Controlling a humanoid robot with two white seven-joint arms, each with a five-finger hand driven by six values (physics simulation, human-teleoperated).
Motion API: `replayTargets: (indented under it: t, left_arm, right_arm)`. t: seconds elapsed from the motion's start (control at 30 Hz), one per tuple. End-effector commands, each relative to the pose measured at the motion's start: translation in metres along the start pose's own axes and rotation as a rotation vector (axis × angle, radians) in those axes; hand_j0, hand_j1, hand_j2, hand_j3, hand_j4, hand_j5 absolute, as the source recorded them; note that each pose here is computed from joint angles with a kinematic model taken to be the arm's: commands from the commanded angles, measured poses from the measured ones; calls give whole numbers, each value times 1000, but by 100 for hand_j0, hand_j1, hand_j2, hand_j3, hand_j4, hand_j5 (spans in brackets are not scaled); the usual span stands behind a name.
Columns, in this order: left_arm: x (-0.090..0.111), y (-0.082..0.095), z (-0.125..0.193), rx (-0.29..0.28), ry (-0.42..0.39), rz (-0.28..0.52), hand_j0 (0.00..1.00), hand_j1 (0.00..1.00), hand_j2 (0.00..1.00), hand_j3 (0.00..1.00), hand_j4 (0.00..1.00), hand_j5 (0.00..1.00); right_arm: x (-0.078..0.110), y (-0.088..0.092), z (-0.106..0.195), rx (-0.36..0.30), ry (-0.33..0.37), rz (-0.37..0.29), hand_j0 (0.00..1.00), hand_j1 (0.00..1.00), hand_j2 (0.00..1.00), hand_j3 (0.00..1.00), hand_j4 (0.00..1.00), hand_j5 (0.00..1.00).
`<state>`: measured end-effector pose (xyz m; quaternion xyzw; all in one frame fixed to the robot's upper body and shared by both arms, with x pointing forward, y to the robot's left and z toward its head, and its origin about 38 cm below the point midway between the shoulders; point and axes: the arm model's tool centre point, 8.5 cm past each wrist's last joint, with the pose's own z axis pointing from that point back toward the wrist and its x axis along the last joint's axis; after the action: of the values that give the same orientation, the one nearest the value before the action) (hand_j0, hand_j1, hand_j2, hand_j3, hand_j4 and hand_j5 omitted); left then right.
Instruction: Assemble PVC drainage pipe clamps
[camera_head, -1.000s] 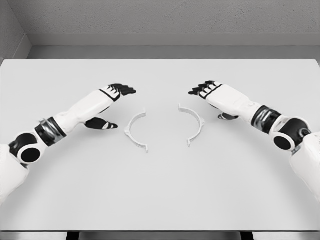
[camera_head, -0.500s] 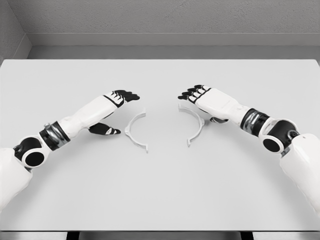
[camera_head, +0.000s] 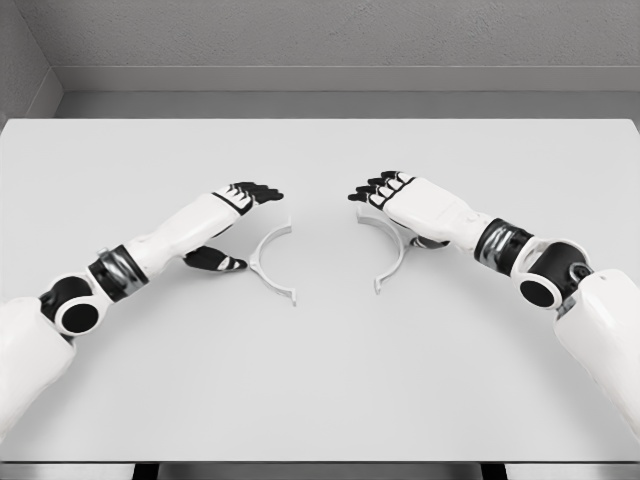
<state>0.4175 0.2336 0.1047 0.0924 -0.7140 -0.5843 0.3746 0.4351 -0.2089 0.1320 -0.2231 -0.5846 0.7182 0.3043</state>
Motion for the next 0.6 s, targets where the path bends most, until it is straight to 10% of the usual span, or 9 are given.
replayTargets:
  t: [0.0,0.57]
  left_arm:
    - [2,-1,-3,9,-5,11,100,100,100,100,100,100]
    - [10,-8,-10,18,-24,31,100,100,100,100,100,100]
  right_arm:
    - [0,-1,0,-3,0,-3,100,100,100,100,100,100]
    - [11,0,-11,2,-26,-13,100,100,100,100,100,100]
